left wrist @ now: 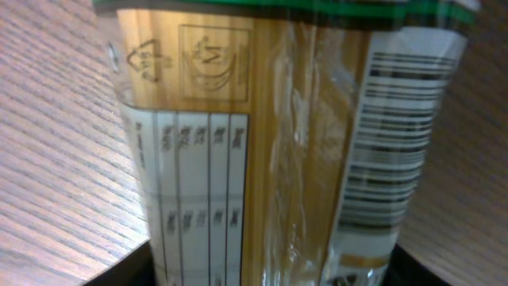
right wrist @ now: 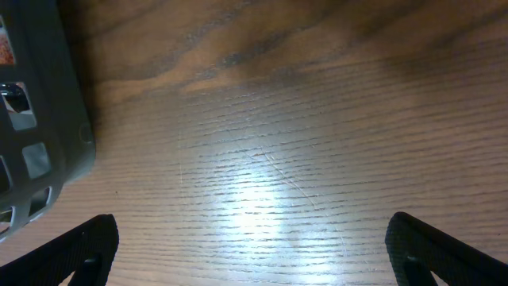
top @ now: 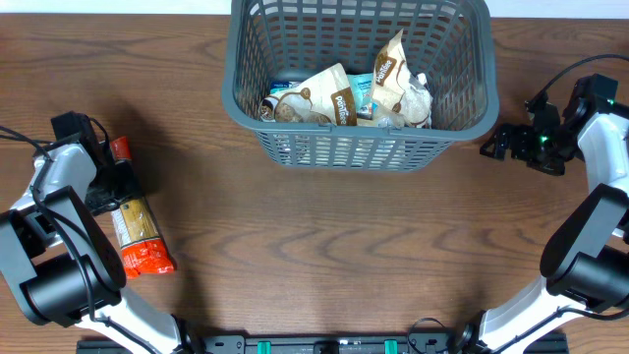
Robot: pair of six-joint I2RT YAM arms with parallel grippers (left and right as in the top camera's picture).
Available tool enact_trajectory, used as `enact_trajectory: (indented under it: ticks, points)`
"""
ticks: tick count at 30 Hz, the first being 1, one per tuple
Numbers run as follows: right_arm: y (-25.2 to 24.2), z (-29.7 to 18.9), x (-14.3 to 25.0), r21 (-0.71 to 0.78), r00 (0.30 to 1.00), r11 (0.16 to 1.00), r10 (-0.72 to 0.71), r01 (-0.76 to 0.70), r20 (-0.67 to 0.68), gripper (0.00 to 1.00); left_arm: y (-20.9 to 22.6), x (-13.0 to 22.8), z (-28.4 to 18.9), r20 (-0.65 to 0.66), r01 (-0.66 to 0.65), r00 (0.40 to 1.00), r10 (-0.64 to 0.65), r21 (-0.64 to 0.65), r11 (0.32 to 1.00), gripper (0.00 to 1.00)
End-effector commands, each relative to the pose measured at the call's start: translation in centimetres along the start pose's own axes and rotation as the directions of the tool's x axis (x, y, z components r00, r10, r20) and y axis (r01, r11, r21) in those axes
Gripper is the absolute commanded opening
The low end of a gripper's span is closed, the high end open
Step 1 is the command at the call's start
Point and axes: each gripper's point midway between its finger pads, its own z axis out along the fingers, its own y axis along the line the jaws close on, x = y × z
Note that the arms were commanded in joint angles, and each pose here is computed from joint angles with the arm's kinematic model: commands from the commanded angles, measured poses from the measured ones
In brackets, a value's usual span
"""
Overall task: Pack container
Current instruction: 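Grasp the red-and-tan spaghetti packet with the left gripper and lift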
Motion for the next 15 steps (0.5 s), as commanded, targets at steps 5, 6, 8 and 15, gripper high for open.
enact_trajectory:
  ticks: [5,6,8,15]
  points:
    - [0.4,0.0,0.1,-0.003,1.000,1.000,-0.019,0.019,-0.004,0.99,-0.4,1.3,0.9,-0.064,0.049,0.997,-0.048,0.020,0.999,0.33]
    - [0.4,0.0,0.1,-0.003,1.000,1.000,-0.019,0.019,-0.005,0.99,-0.6,1.4,0.8,-0.070,0.064,0.996,-0.062,0.030,0.998,0.32]
    - [0.4,0.0,0.1,-0.003,1.000,1.000,-0.019,0.019,-0.005,0.99,-1.4,1.4,0.4,-0.076,0.067,0.995,-0.061,0.079,0.995,0.21]
    - [0.4,0.0,0.1,-0.003,1.000,1.000,-0.019,0.019,-0.005,0.99,-4.0,-0.8,-4.4,0.052,0.030,0.998,-0.041,0.207,0.978,0.13]
